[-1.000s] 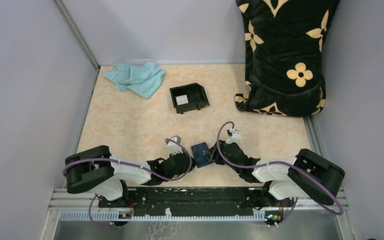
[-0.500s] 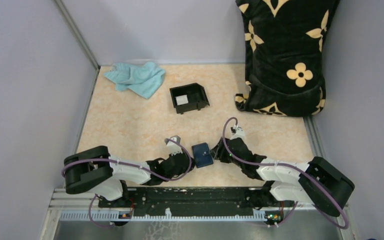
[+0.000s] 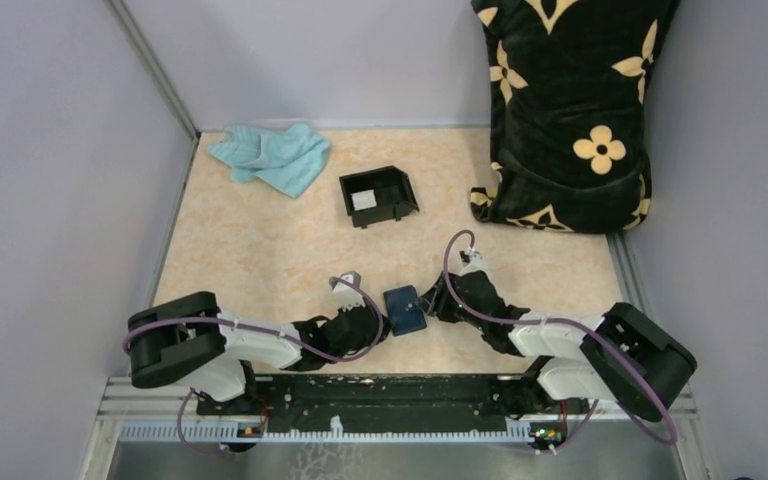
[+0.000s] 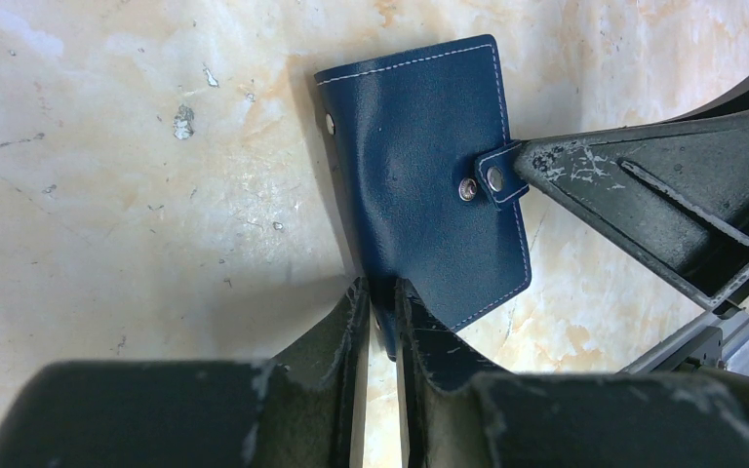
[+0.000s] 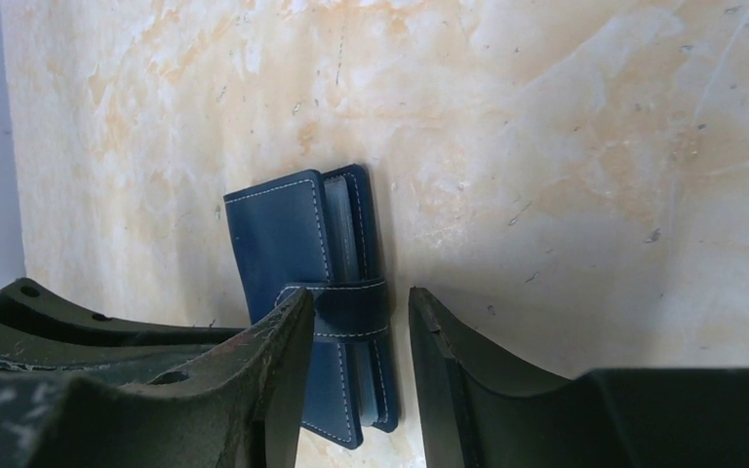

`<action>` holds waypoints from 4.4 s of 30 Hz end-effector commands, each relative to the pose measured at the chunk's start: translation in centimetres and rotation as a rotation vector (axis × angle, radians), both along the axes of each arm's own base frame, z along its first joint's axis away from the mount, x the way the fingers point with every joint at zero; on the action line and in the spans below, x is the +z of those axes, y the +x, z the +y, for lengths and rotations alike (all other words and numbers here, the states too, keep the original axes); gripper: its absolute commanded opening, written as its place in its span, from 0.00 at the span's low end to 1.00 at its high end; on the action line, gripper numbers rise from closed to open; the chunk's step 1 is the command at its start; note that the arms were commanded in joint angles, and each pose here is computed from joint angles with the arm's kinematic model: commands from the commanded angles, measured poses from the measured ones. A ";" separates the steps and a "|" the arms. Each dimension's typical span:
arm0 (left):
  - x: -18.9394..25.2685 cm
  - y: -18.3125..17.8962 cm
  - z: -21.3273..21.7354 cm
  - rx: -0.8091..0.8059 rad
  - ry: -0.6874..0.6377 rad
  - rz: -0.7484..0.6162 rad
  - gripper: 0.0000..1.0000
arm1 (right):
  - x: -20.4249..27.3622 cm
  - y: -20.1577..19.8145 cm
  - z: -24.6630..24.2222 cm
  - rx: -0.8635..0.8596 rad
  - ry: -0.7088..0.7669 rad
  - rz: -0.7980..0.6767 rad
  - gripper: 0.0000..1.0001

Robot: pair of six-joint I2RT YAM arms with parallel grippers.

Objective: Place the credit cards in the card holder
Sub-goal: Close the card holder at the center of the board.

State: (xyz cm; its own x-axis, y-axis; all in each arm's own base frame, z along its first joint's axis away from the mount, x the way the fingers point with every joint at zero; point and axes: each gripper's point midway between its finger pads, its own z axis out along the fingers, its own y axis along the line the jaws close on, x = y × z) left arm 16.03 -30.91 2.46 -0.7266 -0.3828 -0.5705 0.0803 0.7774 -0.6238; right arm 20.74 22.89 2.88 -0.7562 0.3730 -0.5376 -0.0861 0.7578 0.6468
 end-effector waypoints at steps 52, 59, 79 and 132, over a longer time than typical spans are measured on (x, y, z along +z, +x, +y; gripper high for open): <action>-0.4 1.4 1.5 0.036 0.088 -0.028 0.20 | -5.2 -5.2 0.9 0.193 -0.121 0.132 0.35; -0.2 1.6 1.5 0.035 0.091 -0.032 0.20 | -5.2 -5.3 0.9 0.206 -0.131 0.133 0.35; -0.2 1.5 1.1 0.024 0.087 -0.024 0.20 | -6.0 -5.4 1.0 0.218 -0.209 0.129 0.34; 3.0 1.0 1.0 -0.001 0.106 0.005 0.48 | -6.5 -5.3 0.8 0.204 -0.247 0.118 0.32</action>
